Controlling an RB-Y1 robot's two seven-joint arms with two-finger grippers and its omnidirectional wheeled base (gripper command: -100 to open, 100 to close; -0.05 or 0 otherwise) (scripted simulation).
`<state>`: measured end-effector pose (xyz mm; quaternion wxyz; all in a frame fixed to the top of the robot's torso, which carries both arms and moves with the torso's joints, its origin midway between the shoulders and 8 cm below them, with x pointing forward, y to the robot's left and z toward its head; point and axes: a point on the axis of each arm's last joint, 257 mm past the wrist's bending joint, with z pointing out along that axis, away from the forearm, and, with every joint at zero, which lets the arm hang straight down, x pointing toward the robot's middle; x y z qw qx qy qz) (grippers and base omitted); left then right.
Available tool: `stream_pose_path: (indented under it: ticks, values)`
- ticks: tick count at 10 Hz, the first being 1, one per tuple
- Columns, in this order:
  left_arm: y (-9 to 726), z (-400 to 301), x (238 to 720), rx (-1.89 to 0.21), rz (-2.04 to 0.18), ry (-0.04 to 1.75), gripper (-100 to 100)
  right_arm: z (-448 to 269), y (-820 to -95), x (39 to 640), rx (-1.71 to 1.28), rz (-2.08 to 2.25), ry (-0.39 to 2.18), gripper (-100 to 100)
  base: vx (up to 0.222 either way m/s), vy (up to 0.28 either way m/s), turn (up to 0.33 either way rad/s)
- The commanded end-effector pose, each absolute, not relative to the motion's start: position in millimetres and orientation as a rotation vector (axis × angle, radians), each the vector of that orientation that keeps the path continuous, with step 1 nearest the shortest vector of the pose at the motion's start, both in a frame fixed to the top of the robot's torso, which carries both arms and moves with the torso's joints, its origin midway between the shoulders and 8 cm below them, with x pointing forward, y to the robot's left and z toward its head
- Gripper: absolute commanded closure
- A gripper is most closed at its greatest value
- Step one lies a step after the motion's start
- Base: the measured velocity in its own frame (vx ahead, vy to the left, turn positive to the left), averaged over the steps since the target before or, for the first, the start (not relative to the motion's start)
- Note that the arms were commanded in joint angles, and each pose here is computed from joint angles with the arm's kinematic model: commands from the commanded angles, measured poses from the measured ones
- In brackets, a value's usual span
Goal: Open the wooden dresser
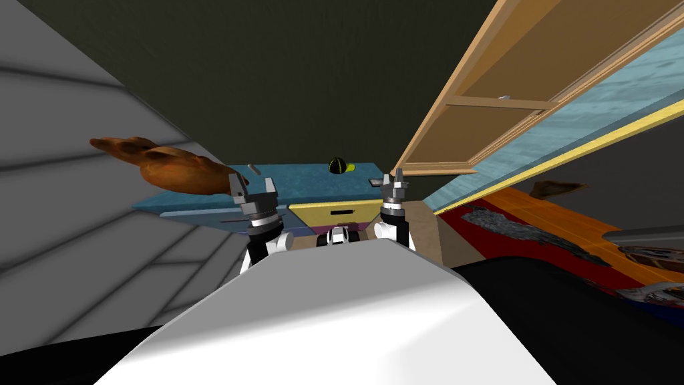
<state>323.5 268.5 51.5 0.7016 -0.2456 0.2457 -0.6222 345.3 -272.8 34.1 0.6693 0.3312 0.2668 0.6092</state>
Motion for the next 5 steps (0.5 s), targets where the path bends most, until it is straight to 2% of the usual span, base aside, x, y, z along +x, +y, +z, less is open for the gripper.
stream_pose_path:
  ticks: [1,5]
  values:
    - [262,37,334,-0.533,-1.389,0.619,-100,34,-273,345,0.747,1.373,0.601,0,-0.020,-0.038,0.016]
    - [255,2,355,-0.558,-1.387,0.717,-100,34,-273,345,0.747,1.374,0.601,0,-0.022,-0.046,0.024]
